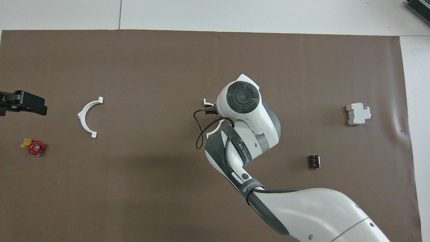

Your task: Assemble drain pipe with both arms

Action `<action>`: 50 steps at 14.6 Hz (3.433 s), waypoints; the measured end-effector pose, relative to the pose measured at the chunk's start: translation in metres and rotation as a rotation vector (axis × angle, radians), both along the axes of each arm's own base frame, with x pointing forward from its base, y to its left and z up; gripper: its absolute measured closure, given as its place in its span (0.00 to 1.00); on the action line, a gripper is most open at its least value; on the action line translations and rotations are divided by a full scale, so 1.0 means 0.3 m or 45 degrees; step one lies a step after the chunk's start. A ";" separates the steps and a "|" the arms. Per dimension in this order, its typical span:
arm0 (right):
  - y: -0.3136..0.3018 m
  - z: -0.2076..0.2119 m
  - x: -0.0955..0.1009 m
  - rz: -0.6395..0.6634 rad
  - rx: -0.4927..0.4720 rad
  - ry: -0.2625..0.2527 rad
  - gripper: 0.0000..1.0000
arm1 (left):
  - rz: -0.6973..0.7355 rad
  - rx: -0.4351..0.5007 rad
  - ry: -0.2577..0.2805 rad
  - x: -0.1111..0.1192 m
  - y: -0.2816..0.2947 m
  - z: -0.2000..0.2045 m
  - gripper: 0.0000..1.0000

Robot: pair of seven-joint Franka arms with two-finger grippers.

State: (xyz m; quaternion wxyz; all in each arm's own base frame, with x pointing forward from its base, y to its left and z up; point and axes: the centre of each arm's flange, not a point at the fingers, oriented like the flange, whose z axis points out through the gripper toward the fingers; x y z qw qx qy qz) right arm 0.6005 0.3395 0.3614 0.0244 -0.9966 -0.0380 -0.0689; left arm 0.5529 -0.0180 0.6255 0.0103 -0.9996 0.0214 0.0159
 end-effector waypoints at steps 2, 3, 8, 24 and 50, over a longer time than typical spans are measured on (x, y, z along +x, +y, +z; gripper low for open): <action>-0.157 0.172 0.037 -0.090 0.006 -0.001 0.00 | 0.011 -0.002 -0.049 0.023 0.017 -0.041 0.00; -0.257 0.245 0.056 -0.146 0.009 0.001 0.00 | 0.025 -0.002 -0.077 0.037 0.040 -0.090 0.00; -0.722 0.460 0.078 -0.362 -0.008 0.075 0.00 | 0.150 -0.003 -0.195 0.102 0.130 -0.436 0.00; -1.180 0.928 -0.178 -0.058 -0.088 0.291 0.00 | 0.611 -0.028 -0.264 0.081 0.153 -1.021 0.00; -1.156 0.886 -0.194 -0.052 -0.104 0.295 0.00 | 0.548 -0.015 -0.190 0.014 0.135 -1.077 0.87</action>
